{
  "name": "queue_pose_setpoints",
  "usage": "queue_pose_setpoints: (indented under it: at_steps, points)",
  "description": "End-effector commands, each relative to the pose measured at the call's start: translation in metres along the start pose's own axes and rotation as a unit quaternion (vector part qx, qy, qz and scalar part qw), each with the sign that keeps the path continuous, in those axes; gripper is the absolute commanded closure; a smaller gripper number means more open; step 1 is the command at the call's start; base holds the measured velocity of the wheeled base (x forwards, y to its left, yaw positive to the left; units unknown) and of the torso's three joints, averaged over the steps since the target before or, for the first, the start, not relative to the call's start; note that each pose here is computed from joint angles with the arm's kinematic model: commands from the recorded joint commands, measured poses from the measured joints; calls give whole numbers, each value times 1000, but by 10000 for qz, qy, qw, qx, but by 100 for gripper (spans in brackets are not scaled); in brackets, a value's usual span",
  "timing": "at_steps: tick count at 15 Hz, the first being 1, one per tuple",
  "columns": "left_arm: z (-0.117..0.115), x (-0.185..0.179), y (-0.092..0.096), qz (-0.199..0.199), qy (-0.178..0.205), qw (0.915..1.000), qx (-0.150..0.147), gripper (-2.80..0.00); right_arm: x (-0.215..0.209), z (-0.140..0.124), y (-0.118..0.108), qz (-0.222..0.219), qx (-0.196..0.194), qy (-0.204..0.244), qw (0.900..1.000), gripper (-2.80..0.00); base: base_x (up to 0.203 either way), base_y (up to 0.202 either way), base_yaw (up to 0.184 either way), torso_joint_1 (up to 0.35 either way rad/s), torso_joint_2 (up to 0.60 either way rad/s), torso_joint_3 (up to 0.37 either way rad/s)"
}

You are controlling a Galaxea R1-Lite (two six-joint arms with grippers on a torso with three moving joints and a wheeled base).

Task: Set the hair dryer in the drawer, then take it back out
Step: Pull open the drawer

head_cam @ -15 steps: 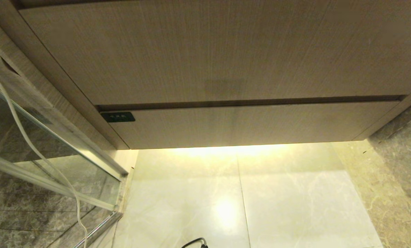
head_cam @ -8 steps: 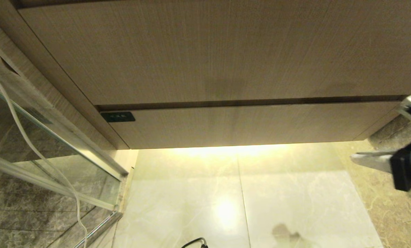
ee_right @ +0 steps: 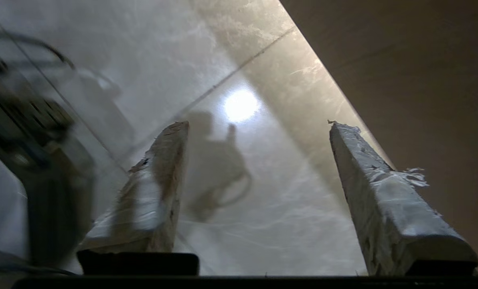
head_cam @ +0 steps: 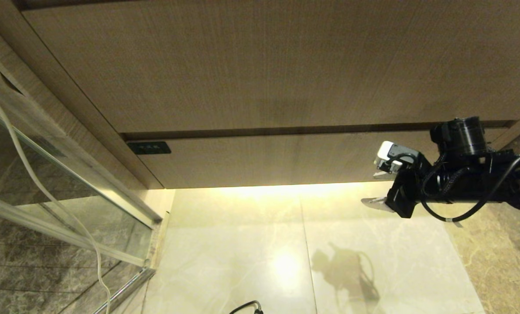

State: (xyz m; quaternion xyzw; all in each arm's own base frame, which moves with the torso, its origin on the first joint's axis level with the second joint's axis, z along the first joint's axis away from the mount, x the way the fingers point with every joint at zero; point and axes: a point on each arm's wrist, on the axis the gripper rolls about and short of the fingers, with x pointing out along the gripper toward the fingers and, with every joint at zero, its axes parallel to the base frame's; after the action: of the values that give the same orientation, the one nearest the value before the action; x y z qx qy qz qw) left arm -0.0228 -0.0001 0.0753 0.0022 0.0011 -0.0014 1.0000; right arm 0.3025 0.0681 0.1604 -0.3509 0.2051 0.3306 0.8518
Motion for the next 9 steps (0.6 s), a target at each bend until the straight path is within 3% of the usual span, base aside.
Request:
queue_pose_setpoints:
  at_steps: [1, 3, 6, 9]
  points:
    - [0, 0, 0, -1, 5, 10000, 1, 0, 5, -11, 7, 196, -1641, 146, 9861, -280, 0, 0, 0, 0, 0, 0]
    - [0, 0, 0, -1, 11, 10000, 1, 0, 0, -14, 8, 19, -2181, 25, 9759, -280, 0, 0, 0, 0, 0, 0]
    - [0, 0, 0, -1, 12, 10000, 1, 0, -1, -11, -2, -1097, -3092, -163, 9445, -280, 0, 0, 0, 0, 0, 0]
    - [0, 0, 0, -1, 2, 10000, 1, 0, 1, -13, -4, -1521, -3226, -136, 9341, -280, 0, 0, 0, 0, 0, 0]
